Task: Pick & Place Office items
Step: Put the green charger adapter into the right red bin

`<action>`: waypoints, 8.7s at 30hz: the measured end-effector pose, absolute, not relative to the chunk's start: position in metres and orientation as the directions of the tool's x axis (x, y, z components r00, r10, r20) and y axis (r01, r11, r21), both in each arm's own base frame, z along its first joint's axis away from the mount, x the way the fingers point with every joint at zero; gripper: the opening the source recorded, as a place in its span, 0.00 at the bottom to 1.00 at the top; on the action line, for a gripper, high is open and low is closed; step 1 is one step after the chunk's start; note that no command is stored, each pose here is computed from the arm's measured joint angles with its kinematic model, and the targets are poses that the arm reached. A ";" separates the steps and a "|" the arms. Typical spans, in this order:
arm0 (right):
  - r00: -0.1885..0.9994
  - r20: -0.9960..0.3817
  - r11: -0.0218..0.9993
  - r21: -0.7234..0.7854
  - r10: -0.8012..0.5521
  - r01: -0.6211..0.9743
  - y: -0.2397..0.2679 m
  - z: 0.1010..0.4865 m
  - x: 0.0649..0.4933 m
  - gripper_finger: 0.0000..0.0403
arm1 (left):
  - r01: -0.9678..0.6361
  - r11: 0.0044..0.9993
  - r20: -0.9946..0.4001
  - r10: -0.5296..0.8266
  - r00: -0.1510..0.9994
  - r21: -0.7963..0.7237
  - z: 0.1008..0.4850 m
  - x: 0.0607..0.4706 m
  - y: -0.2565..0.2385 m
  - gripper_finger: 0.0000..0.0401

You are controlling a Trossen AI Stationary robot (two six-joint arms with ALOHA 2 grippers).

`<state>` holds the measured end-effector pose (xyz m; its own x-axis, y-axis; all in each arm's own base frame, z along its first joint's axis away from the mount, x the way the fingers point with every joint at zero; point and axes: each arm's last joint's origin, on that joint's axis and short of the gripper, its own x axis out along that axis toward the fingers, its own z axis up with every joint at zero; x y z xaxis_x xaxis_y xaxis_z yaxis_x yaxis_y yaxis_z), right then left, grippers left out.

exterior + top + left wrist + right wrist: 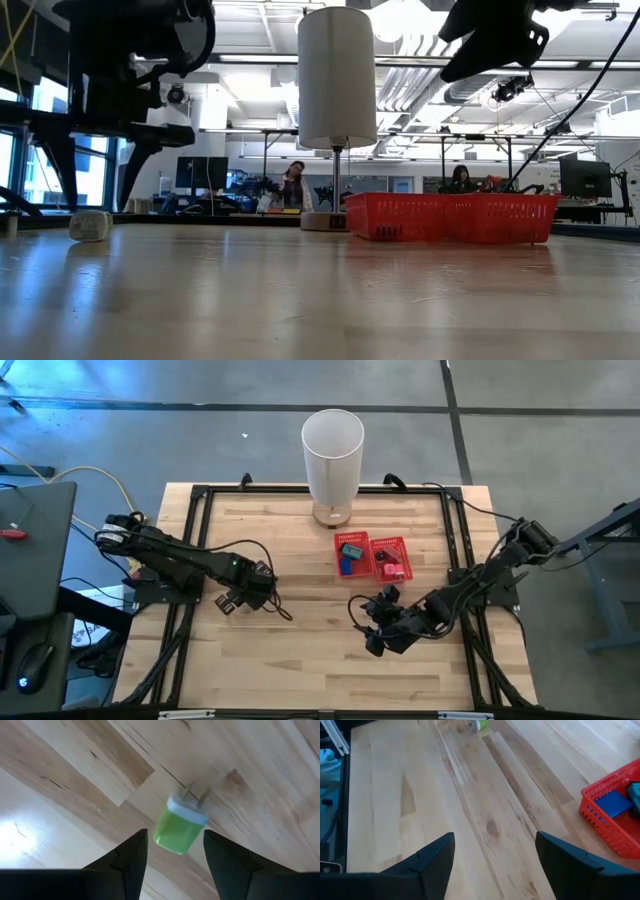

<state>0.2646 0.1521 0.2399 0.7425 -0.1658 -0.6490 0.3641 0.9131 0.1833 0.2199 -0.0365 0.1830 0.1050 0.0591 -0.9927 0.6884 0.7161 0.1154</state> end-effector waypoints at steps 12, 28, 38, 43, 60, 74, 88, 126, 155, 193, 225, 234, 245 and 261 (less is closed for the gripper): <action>0.772 -0.617 0.927 0.184 -0.150 0.328 0.153 0.243 0.269 0.66 | 0.694 0.706 -0.988 0.051 0.146 0.139 0.162 0.215 -0.036 0.46; 0.778 -0.610 0.915 0.210 -0.154 0.346 0.141 0.245 0.277 0.66 | 0.602 0.795 -0.983 -0.051 0.177 0.067 0.155 0.217 -0.031 0.38; 0.778 -0.610 0.915 0.210 -0.153 0.345 0.142 0.245 0.277 0.66 | 0.522 0.851 -0.975 -0.060 0.215 0.063 0.155 0.221 -0.030 0.34; 0.788 -0.598 0.912 0.228 -0.147 0.342 0.143 0.246 0.279 0.66 | 0.491 0.869 -0.968 -0.063 0.244 0.067 0.157 0.224 -0.032 0.34; 0.792 -0.605 0.952 0.185 -0.085 0.243 0.163 0.202 0.308 0.66 | 0.536 0.760 -0.573 -0.270 0.774 0.367 0.245 0.277 -0.114 0.34; 0.961 -0.247 0.985 0.146 0.122 -0.087 0.188 0.231 0.327 0.66 | 0.474 0.766 0.033 -0.540 0.841 0.434 0.297 0.274 -0.172 0.34; 0.969 -0.104 0.955 0.218 0.226 -0.199 0.195 0.246 0.327 0.66 | 0.398 0.761 0.172 -0.545 0.821 0.513 0.267 0.301 -0.187 0.34; 0.919 -0.105 0.923 0.119 0.379 -0.367 0.189 0.246 0.332 0.66 | 0.450 0.814 0.192 -0.540 0.820 0.368 0.261 0.320 -0.163 0.34; 0.994 -0.104 0.994 -0.100 0.042 -0.053 0.200 0.245 0.321 0.47 | 0.322 0.890 0.142 -0.382 0.913 0.324 0.256 0.324 -0.157 0.34; 0.988 -0.155 0.992 -0.126 0.008 -0.028 0.202 0.239 0.318 0.30 | 0.231 0.951 0.146 -0.263 0.954 0.204 0.256 0.325 -0.153 0.61; 0.213 -0.876 0.534 -0.059 -0.433 0.843 0.074 0.237 0.219 0.30 | 0.221 0.957 -0.016 -0.228 0.974 -0.188 0.240 0.331 -0.143 0.61; 0.078 -0.905 0.453 -0.133 -0.417 0.882 0.014 0.236 0.230 0.30 | 0.195 0.965 -0.049 -0.206 0.977 -0.177 0.237 0.334 -0.136 0.61; -0.012 -0.940 0.469 -0.181 -0.340 0.865 -0.023 0.213 0.248 0.30 | 0.173 0.958 -0.130 -0.206 0.970 -0.226 0.229 0.333 -0.136 0.61; -0.149 -0.960 0.547 -0.259 -0.238 0.796 -0.034 0.173 0.265 0.43 | 0.192 0.955 -0.148 -0.228 0.962 -0.225 0.228 0.332 -0.137 0.61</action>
<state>0.2655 -0.0342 0.1728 -0.1494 -0.2377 -0.9598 0.7958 0.5472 -0.2594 0.3325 -0.1373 0.2275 0.9624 -0.2278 -0.1476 0.1916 0.9553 -0.2251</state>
